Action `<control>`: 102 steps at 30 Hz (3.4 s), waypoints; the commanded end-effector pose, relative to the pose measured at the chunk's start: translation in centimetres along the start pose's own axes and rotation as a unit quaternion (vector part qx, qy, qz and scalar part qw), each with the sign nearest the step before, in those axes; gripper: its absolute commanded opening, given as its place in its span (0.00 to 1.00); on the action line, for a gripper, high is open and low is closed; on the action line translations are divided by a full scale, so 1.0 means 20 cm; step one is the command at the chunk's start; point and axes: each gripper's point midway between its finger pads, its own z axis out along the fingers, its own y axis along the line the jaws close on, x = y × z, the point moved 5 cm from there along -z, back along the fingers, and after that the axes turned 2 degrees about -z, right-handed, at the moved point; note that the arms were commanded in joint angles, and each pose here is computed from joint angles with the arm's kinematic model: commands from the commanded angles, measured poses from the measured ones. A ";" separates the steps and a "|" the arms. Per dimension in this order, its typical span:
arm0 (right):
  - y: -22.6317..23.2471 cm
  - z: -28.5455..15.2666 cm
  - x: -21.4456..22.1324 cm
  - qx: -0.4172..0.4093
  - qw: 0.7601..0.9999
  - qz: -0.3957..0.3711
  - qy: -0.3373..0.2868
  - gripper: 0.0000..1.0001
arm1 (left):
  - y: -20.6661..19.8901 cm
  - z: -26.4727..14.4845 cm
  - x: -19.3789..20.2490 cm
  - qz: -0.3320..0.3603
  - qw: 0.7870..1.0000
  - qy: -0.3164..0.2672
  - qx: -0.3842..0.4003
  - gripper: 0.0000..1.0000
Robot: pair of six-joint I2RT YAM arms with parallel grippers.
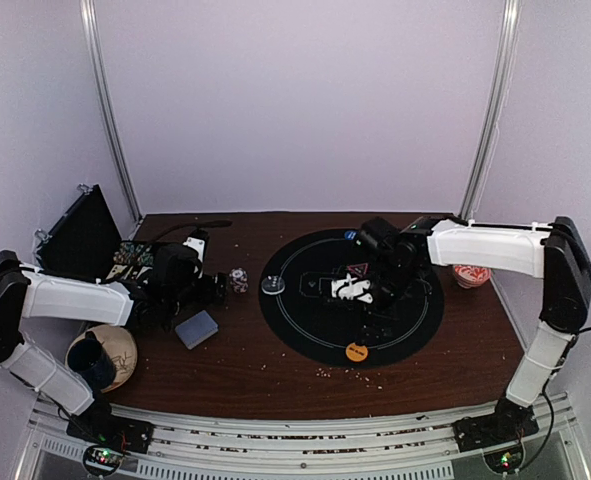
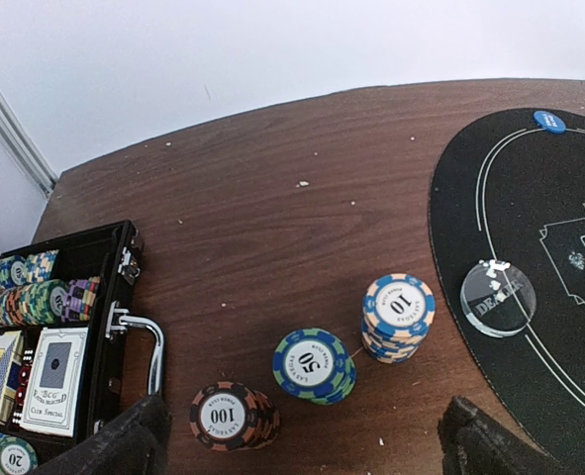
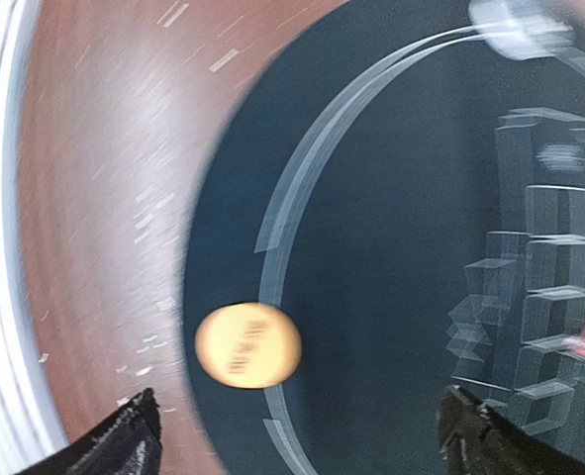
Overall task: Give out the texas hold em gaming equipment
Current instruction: Move the big blind button to the big blind area, then move the all-in button to the poker table mat.
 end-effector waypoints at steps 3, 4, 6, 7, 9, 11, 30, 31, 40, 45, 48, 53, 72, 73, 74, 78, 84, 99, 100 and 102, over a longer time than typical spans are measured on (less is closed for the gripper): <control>-0.29 -0.16 -0.04 0.174 0.978 0.089 -0.072 1.00 | -0.01 -0.01 -0.07 -0.006 1.000 -0.022 0.000 0.98; -0.32 -0.16 -0.04 0.191 0.974 0.100 -0.074 1.00 | -0.01 -0.01 -0.08 -0.007 1.000 -0.022 0.001 0.98; -0.40 -0.16 -0.02 0.221 0.963 0.134 -0.080 1.00 | -0.01 -0.01 -0.08 -0.007 1.000 -0.022 0.002 0.98; -0.43 -0.16 -0.02 0.235 0.957 0.150 -0.080 1.00 | -0.01 -0.01 -0.08 -0.007 1.000 -0.022 0.002 0.98; -0.51 -0.15 0.01 0.262 0.943 0.189 -0.083 1.00 | -0.02 -0.01 -0.07 -0.006 1.000 -0.021 0.002 0.98; -0.58 -0.13 0.04 0.286 0.930 0.220 -0.076 1.00 | -0.02 -0.01 -0.07 -0.005 1.000 -0.020 0.001 0.98; -1.01 0.12 0.14 0.433 0.849 0.304 0.005 1.00 | -0.02 0.01 -0.06 0.002 1.000 -0.016 -0.003 0.98; -1.02 0.13 0.15 0.443 0.844 0.303 0.013 1.00 | -0.02 0.01 -0.06 0.002 1.000 -0.016 -0.003 0.98; -1.08 0.19 0.18 0.473 0.833 0.287 0.034 1.00 | -0.02 0.02 -0.06 0.004 1.000 -0.013 -0.005 0.98; -1.11 0.25 0.24 0.494 0.819 0.282 0.072 1.00 | -0.02 0.02 -0.05 0.006 1.000 -0.012 -0.006 0.98; -1.11 0.27 0.34 0.513 0.802 0.287 0.105 1.00 | -0.02 0.02 -0.06 0.006 1.000 -0.013 -0.006 0.98; -1.15 0.21 0.49 0.520 0.782 0.320 0.126 1.00 | -0.02 0.02 -0.06 0.006 1.000 -0.013 -0.004 0.98; -0.95 0.02 1.00 0.503 0.755 0.379 0.181 1.00 | -0.03 0.00 -0.07 0.001 1.000 -0.016 0.003 0.98; -0.95 0.01 1.02 0.502 0.753 0.383 0.184 1.00 | -0.02 0.00 -0.07 0.000 1.000 -0.016 0.002 0.98; -0.96 0.00 1.04 0.502 0.751 0.387 0.184 1.00 | -0.02 0.00 -0.07 0.000 1.000 -0.017 0.003 0.98; -0.96 -0.03 1.08 0.505 0.742 0.399 0.188 1.00 | -0.02 0.00 -0.07 0.000 1.000 -0.017 0.000 0.98; -0.97 -0.05 1.08 0.500 0.743 0.400 0.193 1.00 | -0.02 0.00 -0.07 -0.001 1.000 -0.017 0.002 0.98; -0.70 -0.63 -0.01 0.392 0.870 0.289 -0.077 1.00 | -0.03 0.00 -0.07 -0.001 1.000 -0.015 0.004 0.98; -0.65 -0.61 -0.06 0.368 0.885 0.271 -0.090 1.00 | -0.03 0.00 -0.07 -0.002 1.000 -0.016 0.006 0.98; -0.57 -0.60 -0.11 0.332 0.903 0.245 -0.120 1.00 | -0.03 0.00 -0.07 -0.001 1.000 -0.015 0.006 0.98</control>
